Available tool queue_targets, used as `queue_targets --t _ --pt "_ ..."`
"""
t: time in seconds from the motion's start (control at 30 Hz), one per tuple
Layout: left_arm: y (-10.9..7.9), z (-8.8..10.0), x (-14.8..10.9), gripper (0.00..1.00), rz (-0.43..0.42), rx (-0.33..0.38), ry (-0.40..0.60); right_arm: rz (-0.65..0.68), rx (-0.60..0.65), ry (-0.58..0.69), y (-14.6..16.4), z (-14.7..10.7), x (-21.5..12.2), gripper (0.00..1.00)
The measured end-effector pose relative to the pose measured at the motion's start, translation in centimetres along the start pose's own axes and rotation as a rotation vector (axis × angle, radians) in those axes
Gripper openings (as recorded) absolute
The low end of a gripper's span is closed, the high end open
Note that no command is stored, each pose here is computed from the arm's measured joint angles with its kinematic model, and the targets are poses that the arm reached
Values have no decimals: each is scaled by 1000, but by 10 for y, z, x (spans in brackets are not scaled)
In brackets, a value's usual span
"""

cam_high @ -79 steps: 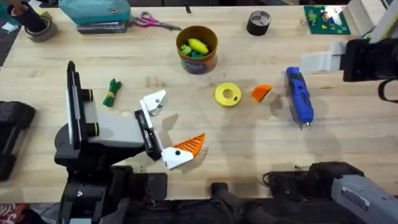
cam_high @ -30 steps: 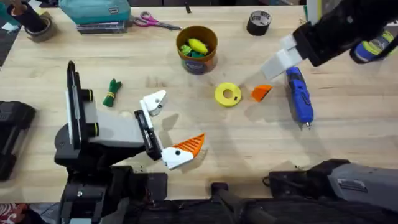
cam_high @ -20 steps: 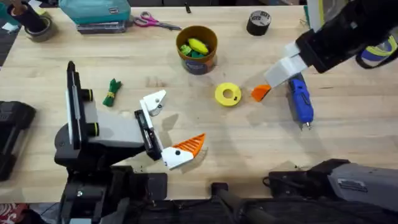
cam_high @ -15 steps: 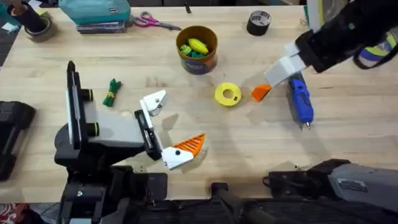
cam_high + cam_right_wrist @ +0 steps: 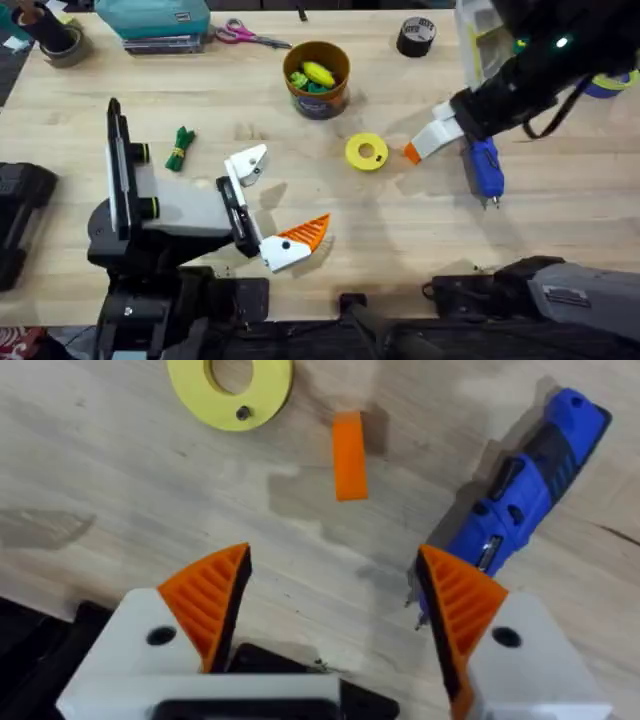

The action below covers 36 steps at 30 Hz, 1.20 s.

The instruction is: Pick up the gripper from the table and insert it into the empty holder that is missing its gripper. Then pick up a screw, insert it into the mounting hole, and use the screwdriver to tighten it. Finally, clean up the table by picking up the vegetable and placing it into the bucket.

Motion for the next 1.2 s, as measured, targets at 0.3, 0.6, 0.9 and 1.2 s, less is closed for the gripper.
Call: queue_targets --t 0.3,0.6,0.9,1.2 --pt "0 0 0 986 0 0 0 0 6 0 -2 -1 29 995" --pt "0 0 0 986 0 0 0 -2 13 31 -2 11 50 996" --pt "0 0 0 986 0 0 0 -6 41 52 -9 19 64 993" --pt "0 0 0 986 0 0 0 -5 44 42 -9 24 69 733"
Point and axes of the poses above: each hand's point on the last joint's axis, 136 mm out from that joint toward the fingers, its own x axis out along the fingers, its own y axis along the line the jaws close on, z = x × y, the point moved 7 cm from there along -x, back along the fingers, and after that the axes turned 9 degrees about x, right-handed, at the moved point
